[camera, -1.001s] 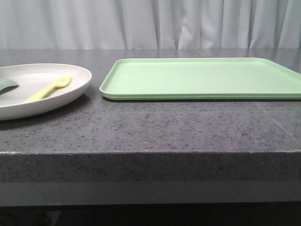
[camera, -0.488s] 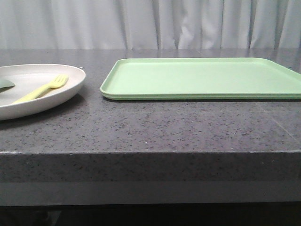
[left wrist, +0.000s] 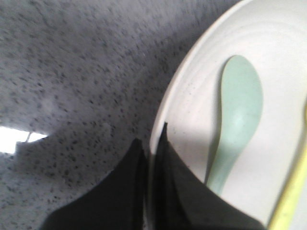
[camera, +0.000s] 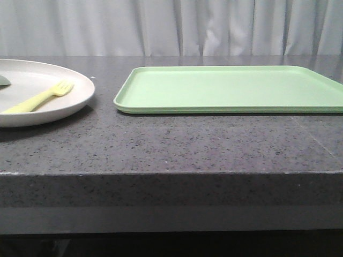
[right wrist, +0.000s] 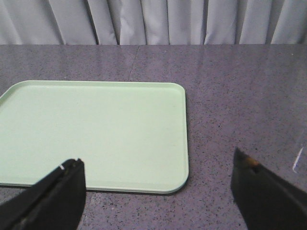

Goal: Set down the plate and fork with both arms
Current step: 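Grasp the cream plate's rim with the left gripper, then lift the plate with the left gripper and lower it onto the tray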

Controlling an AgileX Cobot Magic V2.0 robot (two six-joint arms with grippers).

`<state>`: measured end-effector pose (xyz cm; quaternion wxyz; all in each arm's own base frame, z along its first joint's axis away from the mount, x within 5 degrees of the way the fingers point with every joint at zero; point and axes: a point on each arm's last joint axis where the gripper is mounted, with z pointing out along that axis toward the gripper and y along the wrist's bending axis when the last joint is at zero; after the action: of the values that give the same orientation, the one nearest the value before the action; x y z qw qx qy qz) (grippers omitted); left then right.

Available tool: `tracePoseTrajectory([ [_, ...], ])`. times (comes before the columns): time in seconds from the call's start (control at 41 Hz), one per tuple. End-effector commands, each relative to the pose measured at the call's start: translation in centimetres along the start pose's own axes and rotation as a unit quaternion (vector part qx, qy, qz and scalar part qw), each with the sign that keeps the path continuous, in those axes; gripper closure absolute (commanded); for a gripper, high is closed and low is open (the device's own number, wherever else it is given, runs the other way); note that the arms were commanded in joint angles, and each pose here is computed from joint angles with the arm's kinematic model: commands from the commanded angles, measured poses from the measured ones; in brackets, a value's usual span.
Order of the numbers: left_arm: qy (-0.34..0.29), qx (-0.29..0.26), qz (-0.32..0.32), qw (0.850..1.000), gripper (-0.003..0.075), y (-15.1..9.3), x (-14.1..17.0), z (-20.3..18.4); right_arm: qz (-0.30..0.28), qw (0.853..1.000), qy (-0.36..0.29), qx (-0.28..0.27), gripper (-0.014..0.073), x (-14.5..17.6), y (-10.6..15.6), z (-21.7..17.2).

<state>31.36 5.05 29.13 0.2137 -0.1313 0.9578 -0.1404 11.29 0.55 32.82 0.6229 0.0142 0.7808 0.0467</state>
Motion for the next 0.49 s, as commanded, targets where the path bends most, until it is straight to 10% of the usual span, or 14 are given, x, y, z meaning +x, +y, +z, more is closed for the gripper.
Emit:
tracePoseTrajectory([
  [0.0,-0.071,0.052,-0.022,0.996,0.0738,-0.8,-1.0,-2.6,0.0,0.999,-0.051,0.001,-0.0039,-1.7,0.1,-0.2],
  [0.464,-0.071,0.146,0.043,0.986,0.0738,-9.1,-2.2,-2.0,0.0,0.999,-0.051,0.001,-0.0039,-1.7,0.1,-0.2],
])
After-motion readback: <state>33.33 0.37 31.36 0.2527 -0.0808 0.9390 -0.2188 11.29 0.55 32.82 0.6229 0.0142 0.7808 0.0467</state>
